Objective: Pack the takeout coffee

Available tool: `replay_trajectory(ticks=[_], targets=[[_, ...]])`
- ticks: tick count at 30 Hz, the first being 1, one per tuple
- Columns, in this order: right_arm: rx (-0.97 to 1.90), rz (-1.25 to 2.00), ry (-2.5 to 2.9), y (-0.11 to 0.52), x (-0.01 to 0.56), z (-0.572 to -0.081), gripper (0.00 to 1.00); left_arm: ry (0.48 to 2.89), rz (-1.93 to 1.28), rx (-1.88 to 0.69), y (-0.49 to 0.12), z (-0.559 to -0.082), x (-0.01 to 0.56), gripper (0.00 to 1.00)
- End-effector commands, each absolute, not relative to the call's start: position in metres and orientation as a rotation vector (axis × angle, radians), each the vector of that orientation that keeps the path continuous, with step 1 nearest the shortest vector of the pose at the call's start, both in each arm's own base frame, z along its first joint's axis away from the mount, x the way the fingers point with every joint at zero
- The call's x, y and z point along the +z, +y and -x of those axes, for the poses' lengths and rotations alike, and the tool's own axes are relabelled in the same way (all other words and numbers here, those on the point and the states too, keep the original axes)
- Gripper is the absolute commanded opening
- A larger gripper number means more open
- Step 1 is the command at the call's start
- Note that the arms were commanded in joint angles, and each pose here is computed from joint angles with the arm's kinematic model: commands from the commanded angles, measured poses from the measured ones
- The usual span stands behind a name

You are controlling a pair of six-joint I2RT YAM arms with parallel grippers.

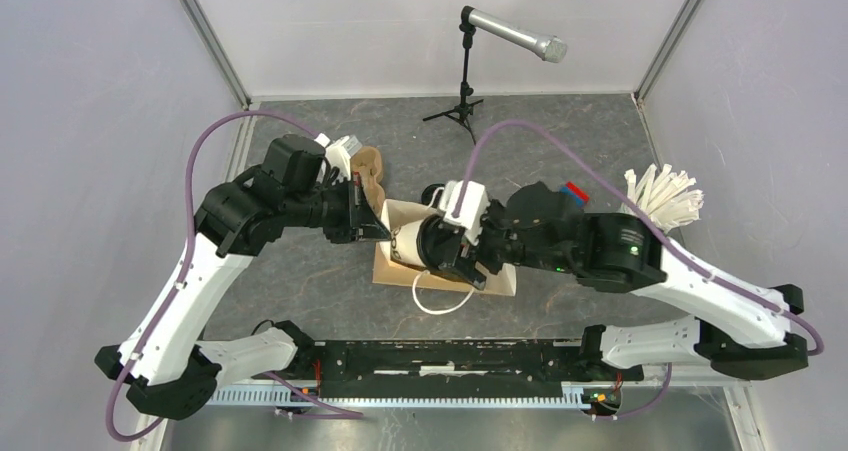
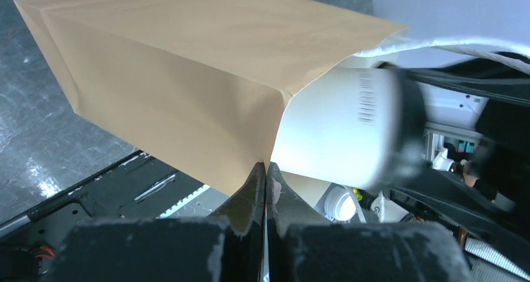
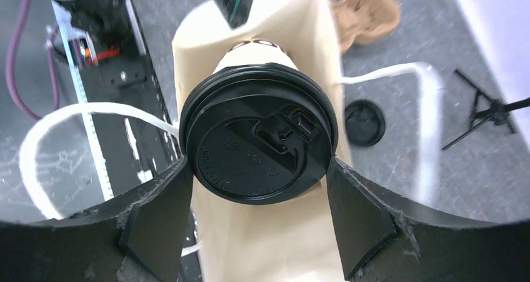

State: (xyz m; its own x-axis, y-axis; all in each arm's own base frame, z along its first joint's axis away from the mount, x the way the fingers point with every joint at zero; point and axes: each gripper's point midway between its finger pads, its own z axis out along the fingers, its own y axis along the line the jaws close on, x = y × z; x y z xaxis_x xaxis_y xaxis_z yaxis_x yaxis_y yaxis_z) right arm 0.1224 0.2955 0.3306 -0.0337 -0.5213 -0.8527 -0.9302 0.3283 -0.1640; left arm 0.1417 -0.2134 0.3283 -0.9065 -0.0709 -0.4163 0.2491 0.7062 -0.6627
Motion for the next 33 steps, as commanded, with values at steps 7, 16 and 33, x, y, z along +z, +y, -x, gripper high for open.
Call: replay_trajectory(ticks=[7, 16, 33], targets=[[0.602, 1.099, 1.571, 0.269, 0.405, -0.129, 0.56, 2.564, -0.1, -0.938, -0.198, -0.143, 0.321, 0.02], [0.691, 0.697, 1.399, 0.238, 0.493, -0.145, 0.56, 2.667, -0.118, -0.837, -0.176, -0.125, 0.311, 0.02], [0.093, 0.494, 1.847, 0.181, 0.397, -0.197, 0.58, 2.647, -0.269, -0.654, -0.132, -0.109, 0.297, 0.02]])
